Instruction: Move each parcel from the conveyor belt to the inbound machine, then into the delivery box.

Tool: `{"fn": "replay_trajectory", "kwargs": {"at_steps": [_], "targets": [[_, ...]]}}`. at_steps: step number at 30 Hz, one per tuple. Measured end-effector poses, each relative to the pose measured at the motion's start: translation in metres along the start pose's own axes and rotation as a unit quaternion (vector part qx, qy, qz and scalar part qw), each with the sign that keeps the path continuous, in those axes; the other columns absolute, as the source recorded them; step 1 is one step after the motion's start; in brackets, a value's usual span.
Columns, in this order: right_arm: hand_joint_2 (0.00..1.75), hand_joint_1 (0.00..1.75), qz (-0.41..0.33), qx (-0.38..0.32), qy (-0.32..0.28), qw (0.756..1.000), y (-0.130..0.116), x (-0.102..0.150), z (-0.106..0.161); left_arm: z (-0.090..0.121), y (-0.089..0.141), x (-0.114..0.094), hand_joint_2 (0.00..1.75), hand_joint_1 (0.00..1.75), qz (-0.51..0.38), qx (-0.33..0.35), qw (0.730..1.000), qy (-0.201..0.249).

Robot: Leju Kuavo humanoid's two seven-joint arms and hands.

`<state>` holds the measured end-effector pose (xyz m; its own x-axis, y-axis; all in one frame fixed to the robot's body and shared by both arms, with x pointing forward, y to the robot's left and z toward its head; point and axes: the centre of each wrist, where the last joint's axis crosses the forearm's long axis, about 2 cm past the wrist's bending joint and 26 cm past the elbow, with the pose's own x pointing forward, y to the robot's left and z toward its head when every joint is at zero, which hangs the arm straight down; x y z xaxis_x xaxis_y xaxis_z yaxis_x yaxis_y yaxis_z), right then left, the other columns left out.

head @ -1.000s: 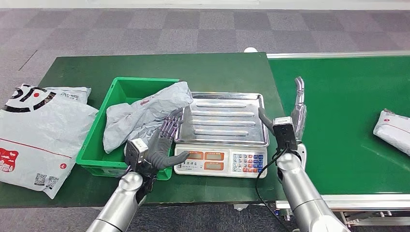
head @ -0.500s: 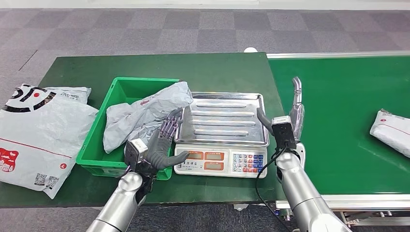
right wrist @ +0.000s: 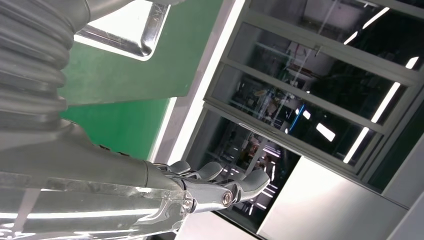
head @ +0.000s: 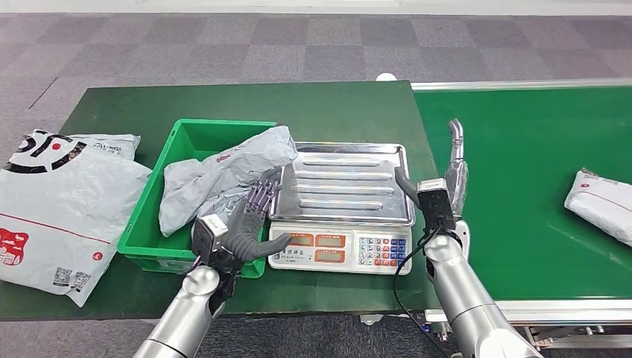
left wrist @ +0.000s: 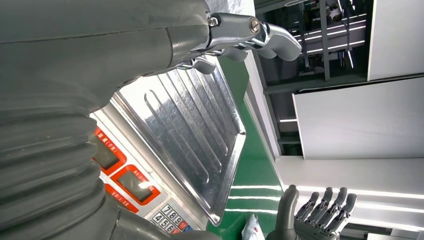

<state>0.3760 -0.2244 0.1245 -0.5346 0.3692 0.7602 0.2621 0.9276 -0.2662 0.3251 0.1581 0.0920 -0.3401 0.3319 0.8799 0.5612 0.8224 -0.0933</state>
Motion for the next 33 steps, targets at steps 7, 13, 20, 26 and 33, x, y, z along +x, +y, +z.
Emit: {"fn": "replay_trajectory", "kwargs": {"at_steps": [7,13,20,26,33], "targets": [[1.75,0.0,0.0,-0.001,0.002,1.0,0.0001,-0.0004,0.0011,0.0005,0.0,-0.0004,1.75,0.0,-0.001,-0.001,1.0,0.002],[1.75,0.0,0.0,-0.001,0.002,1.0,0.0001,-0.0004,0.0012,0.0007,-0.0001,-0.0008,1.75,0.0,0.0,-0.001,1.0,0.002],[1.75,0.0,-0.001,0.001,0.002,1.0,0.0002,-0.0005,0.0014,0.001,-0.0002,-0.0012,1.75,0.0,0.0,-0.001,1.0,0.003],[1.75,0.0,0.0,0.002,0.001,1.0,0.0002,-0.0005,0.0017,0.0011,-0.0003,-0.0011,1.75,0.0,0.0,-0.001,1.0,0.003],[1.75,0.0,0.001,0.004,0.001,1.0,0.0002,-0.0006,0.002,0.0015,-0.0006,-0.0011,1.75,0.0,0.0,0.0,1.0,0.003]]}}
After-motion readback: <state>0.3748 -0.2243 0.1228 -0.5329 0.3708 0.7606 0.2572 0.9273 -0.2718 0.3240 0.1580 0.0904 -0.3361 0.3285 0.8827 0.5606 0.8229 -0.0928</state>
